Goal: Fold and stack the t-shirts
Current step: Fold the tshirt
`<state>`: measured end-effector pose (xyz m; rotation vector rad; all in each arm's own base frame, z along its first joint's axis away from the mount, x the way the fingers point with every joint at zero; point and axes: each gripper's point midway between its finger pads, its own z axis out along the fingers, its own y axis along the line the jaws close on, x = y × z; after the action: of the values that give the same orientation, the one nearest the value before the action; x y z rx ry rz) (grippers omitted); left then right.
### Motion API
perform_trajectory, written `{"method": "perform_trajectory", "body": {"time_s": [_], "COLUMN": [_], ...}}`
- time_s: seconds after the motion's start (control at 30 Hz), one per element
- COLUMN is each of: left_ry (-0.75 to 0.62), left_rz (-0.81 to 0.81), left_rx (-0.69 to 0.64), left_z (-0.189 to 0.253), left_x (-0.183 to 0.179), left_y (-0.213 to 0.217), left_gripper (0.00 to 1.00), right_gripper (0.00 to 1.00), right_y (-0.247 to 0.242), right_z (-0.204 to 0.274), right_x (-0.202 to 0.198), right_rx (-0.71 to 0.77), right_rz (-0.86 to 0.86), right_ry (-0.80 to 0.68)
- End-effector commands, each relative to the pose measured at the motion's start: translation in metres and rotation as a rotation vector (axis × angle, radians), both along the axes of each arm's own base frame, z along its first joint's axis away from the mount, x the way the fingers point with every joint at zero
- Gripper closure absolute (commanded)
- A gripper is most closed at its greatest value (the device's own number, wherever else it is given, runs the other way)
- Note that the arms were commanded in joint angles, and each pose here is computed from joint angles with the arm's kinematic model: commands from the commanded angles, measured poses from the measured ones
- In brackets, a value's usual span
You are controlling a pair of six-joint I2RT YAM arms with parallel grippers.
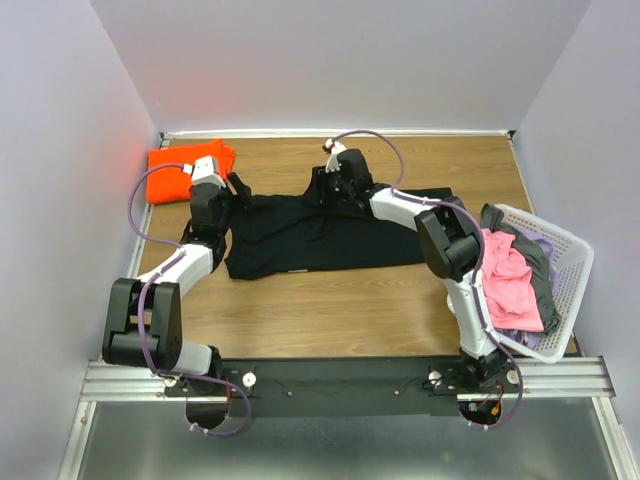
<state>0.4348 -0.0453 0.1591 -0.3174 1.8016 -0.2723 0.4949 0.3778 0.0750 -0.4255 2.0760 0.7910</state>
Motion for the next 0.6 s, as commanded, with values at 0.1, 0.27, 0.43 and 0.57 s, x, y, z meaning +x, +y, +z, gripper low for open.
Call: {"method": "perform_trajectory", "body": {"time_s": [0.1, 0.27, 0.43, 0.57], "left_ry": [-0.043, -0.032, -0.025, -0.026], "left_rz": [-0.007, -0.012, -0.025, -0.019], "left_rx": [-0.01, -0.01, -0.01, -0.009], "left_z": [0.011, 0.005, 0.002, 0.002], "left_x": [-0.002, 0.0, 0.002, 0.002], "left_y": [-0.001, -0.002, -0.005, -0.003], "left_gripper": [0.21, 0.21, 0.21, 0.21], "right_gripper": [0.45, 0.46, 0.47, 0.47], "right_y": [0.039, 0.043, 0.045, 0.046], "right_z": [-0.011, -0.018, -0.021, -0.023], "right_x": [-0.016, -0.026, -0.036, -0.043], "right_rx": [0.027, 0.02, 0.013, 0.004], "right_rz": [0.134, 0.154, 0.171, 0.179], "right_ry": [0.003, 0.025, 0.033, 0.037]}}
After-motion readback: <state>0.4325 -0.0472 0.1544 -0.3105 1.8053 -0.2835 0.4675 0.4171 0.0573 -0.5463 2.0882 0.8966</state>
